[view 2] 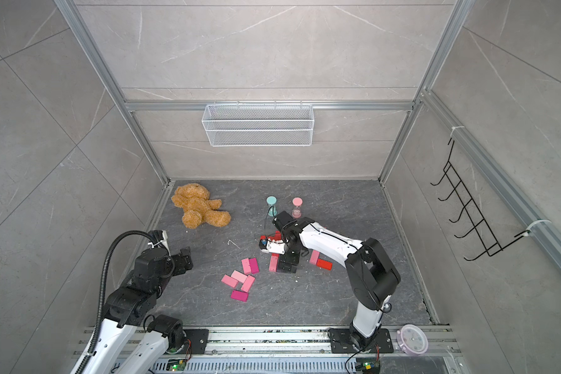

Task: Assemble the letter t with building blocks
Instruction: Pick up the building block from the center of the board.

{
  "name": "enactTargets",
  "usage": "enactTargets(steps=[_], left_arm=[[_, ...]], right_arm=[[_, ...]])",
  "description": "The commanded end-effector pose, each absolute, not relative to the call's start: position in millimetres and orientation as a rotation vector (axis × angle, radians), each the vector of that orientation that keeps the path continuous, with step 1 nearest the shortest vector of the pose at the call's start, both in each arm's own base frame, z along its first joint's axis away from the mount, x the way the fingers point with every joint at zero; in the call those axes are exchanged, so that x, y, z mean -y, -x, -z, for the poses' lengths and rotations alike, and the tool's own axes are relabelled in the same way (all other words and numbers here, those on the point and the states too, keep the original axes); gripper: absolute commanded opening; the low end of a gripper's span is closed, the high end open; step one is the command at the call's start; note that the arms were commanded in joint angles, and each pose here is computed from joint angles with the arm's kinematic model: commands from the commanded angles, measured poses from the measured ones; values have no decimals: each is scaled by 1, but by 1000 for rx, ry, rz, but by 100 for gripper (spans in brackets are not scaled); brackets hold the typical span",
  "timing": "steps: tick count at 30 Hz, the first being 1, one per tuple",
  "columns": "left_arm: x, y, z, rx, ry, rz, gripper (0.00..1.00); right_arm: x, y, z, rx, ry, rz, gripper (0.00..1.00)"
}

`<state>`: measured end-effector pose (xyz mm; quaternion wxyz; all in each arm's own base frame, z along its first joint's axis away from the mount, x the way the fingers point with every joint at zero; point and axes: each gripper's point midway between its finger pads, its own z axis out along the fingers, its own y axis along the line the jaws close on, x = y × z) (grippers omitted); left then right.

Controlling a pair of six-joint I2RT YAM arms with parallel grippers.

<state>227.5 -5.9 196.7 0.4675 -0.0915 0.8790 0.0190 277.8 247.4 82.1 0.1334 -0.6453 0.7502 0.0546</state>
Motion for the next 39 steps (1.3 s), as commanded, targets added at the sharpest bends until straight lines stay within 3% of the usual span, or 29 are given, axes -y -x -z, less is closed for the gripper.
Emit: enactTargets(steps=[1,8,13,18,29,39], left_arm=[[6,-232,-208,-2132,233,-50,91],[7,-235,-203,-2153,225,-56,90],[8,-236,-201,-2164,227,-61,90],[12,-239,-199,-2177,226,-35,84],[31,-249,-173,-2319,244,41,84],[70,-256,-136,-2436,237,141,81]], right_arm=[[-249,-289,-124,-2116,1760,-165,100],[-225,-326,-163,-2108,1485,-57,100],[-213,-354,-181,-2219,1197,-122,100],[-209,-362,-176,-2302,1182,-151,100],[-197,-376,-200,-2200,970,-68,96],[-177,-377,-193,-2195,818,16,97]])
